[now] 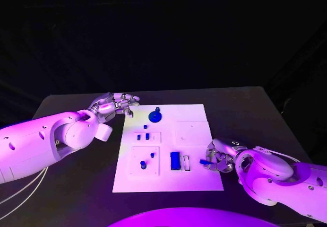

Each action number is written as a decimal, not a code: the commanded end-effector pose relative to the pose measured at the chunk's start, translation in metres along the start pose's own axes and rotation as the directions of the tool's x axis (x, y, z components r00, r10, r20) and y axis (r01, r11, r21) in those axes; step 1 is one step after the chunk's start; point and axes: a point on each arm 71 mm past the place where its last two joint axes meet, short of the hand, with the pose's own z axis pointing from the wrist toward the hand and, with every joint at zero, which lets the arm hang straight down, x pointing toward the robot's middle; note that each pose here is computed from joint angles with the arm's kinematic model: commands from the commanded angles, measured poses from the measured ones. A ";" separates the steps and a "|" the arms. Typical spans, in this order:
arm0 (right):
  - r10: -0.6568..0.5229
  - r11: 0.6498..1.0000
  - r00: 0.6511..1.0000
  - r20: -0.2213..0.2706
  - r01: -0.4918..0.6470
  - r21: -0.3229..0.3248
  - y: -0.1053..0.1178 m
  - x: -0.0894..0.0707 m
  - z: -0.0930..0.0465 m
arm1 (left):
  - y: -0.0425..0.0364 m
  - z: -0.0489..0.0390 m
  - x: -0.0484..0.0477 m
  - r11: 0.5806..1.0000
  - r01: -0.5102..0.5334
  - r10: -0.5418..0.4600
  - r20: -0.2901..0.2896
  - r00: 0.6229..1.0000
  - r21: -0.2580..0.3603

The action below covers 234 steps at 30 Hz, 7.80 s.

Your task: Assemble the parts on the task board

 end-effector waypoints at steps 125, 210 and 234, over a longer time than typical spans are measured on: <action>0.286 0.958 0.953 -0.100 -0.287 0.008 0.039 0.008 0.007 | -0.0008 -0.0013 0.0023 1.000 0.020 -0.019 -0.040 0.999 0.013; 0.927 0.364 0.285 0.243 -0.836 -0.410 0.004 -0.103 0.096 | 0.0120 0.0280 0.0377 0.989 -0.078 0.024 0.391 0.920 0.122; 0.960 0.255 0.176 0.216 -0.867 -0.427 0.021 -0.094 0.083 | 0.0115 0.0144 0.0634 0.986 -0.102 0.033 0.450 0.892 0.132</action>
